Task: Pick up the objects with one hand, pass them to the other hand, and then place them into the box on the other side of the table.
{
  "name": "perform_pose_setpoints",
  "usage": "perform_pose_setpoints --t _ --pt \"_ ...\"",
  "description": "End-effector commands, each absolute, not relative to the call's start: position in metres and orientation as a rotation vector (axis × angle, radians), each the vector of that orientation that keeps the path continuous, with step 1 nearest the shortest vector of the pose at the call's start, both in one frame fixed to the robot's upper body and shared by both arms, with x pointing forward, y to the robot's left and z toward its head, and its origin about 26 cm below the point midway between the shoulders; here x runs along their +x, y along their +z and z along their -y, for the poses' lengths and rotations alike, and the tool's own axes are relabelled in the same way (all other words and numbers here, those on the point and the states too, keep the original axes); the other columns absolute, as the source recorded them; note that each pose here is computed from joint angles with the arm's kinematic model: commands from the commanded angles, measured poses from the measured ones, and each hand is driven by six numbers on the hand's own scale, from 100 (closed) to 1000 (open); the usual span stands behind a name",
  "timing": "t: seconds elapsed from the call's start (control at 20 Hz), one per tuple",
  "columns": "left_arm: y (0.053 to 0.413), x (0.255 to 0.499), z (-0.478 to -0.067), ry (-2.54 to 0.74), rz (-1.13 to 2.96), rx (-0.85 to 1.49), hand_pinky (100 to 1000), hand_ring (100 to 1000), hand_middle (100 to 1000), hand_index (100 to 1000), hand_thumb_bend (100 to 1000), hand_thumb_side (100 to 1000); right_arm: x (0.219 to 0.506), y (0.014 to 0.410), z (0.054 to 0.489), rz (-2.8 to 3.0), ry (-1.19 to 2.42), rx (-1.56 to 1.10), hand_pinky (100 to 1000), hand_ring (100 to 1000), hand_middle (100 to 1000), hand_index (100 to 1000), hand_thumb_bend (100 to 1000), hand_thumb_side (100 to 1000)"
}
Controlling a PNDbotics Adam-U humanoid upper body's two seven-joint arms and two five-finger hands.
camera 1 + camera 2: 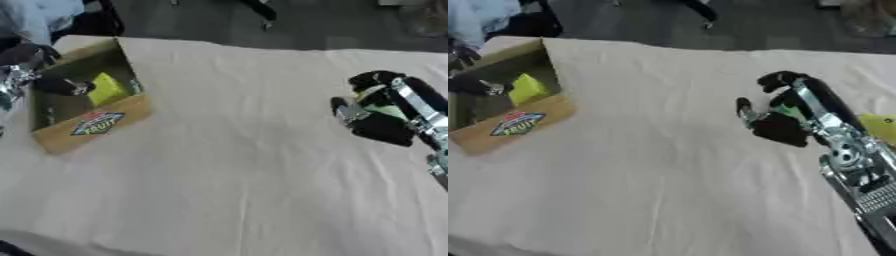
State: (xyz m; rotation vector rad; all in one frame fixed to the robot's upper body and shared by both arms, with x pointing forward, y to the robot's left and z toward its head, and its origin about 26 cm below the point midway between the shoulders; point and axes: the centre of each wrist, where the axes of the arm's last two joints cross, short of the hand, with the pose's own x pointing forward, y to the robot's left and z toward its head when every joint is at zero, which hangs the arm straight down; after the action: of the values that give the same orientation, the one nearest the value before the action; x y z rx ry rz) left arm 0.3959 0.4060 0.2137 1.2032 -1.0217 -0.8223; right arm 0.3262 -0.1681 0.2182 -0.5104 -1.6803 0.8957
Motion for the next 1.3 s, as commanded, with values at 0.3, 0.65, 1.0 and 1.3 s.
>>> perform_pose_setpoints --t 0.3,0.65,1.0,1.3 --pt "0.243 0.386 -0.405 -0.731 1.162 1.247 688 760 712 839 410 420 0.324 0.229 0.178 1.710 0.868 -0.557 816 709 737 811 265 423" --pt "0.259 0.369 -0.385 -0.638 1.379 1.207 635 732 676 821 289 450 0.327 0.234 0.196 1.678 0.836 -0.651 820 719 746 815 282 425" --pt "0.266 0.356 -0.368 -0.638 1.481 1.177 626 728 671 815 267 445 0.329 0.234 0.226 1.598 0.794 -0.767 826 733 756 817 308 420" --pt "0.268 0.350 -0.360 -0.641 1.523 1.155 616 722 664 810 246 453 0.334 0.229 0.259 1.494 0.737 -0.882 833 742 774 824 347 414"
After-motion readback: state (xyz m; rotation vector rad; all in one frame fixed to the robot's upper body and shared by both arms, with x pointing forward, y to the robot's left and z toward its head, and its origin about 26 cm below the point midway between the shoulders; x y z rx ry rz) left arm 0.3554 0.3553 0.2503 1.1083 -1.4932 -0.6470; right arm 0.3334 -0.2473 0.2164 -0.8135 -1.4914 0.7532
